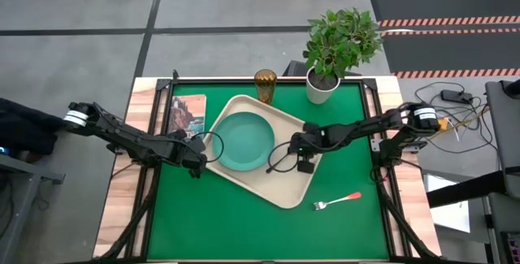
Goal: Pick and place plate/cup/fork/spoon on tray
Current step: Put the black spoon on the right side of the green plate
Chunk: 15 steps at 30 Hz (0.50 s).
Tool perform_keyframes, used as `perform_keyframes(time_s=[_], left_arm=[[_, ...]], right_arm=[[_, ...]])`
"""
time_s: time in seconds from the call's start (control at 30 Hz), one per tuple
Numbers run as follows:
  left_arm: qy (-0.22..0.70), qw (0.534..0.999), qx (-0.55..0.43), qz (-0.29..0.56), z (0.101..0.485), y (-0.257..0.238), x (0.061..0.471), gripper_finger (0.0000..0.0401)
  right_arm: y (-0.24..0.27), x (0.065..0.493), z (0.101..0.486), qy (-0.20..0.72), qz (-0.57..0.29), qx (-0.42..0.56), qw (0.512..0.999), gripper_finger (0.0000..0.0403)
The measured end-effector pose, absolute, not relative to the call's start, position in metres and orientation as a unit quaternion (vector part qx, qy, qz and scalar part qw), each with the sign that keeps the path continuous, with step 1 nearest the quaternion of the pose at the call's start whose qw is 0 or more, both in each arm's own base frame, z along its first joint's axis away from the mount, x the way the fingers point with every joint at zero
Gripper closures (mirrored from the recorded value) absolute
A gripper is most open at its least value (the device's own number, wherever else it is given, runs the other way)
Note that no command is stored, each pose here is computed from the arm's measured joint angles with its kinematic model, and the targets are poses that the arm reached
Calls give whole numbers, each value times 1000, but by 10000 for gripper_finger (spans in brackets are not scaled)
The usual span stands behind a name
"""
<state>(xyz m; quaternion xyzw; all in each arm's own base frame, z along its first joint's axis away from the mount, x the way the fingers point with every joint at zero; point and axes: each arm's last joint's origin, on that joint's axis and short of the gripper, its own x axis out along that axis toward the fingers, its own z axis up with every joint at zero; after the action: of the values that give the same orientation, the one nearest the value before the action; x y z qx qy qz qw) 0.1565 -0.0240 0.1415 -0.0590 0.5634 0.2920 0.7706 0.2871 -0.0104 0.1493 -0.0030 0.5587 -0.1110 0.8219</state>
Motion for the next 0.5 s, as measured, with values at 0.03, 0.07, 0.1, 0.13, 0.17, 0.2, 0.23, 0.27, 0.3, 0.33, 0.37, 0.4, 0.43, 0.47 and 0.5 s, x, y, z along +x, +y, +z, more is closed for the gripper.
perform_keyframes(time_s=[0.03,0.07,0.1,0.13,0.17,0.2,0.23,0.27,0.3,0.33,0.37,0.4,0.43,0.47,0.5], left_arm=[[563,771,-59,292,141,-24,156,400],[563,771,-59,292,141,-24,156,400],[563,771,-59,292,141,-24,156,400],[563,771,-59,292,141,-24,156,400],[563,771,-59,292,141,-24,156,400],[563,771,-59,292,141,-24,156,400],[563,771,-59,292,141,-24,156,400],[563,771,-59,292,141,-24,156,400],[563,771,-59,292,141,-24,156,400],[563,771,-59,292,141,-24,156,400],[563,771,-59,292,141,-24,156,400],[563,771,-59,292,141,-24,156,400],[563,771,-59,292,141,-24,156,400],[563,771,-59,292,141,-24,156,400],[563,771,-59,292,141,-24,156,400]], right_arm=[[-11,287,149,558,-120,-8,821,394],[-13,287,150,556,-129,-13,821,394],[-13,287,150,554,-138,-19,821,394],[-15,287,150,553,-150,-26,820,394],[-16,287,151,551,-162,-34,818,394],[-17,287,151,549,-175,-44,816,394],[-18,286,151,547,-188,-54,814,394],[-18,287,152,545,-197,-62,813,394],[-19,287,152,544,-200,-65,812,394],[-19,287,152,544,-200,-64,812,394],[-19,286,152,546,-196,-64,812,394],[-18,285,153,547,-193,-62,812,394],[-18,284,153,551,-188,-58,811,394],[-18,283,155,553,-183,-51,811,394],[-17,282,156,554,-177,-39,812,394]])
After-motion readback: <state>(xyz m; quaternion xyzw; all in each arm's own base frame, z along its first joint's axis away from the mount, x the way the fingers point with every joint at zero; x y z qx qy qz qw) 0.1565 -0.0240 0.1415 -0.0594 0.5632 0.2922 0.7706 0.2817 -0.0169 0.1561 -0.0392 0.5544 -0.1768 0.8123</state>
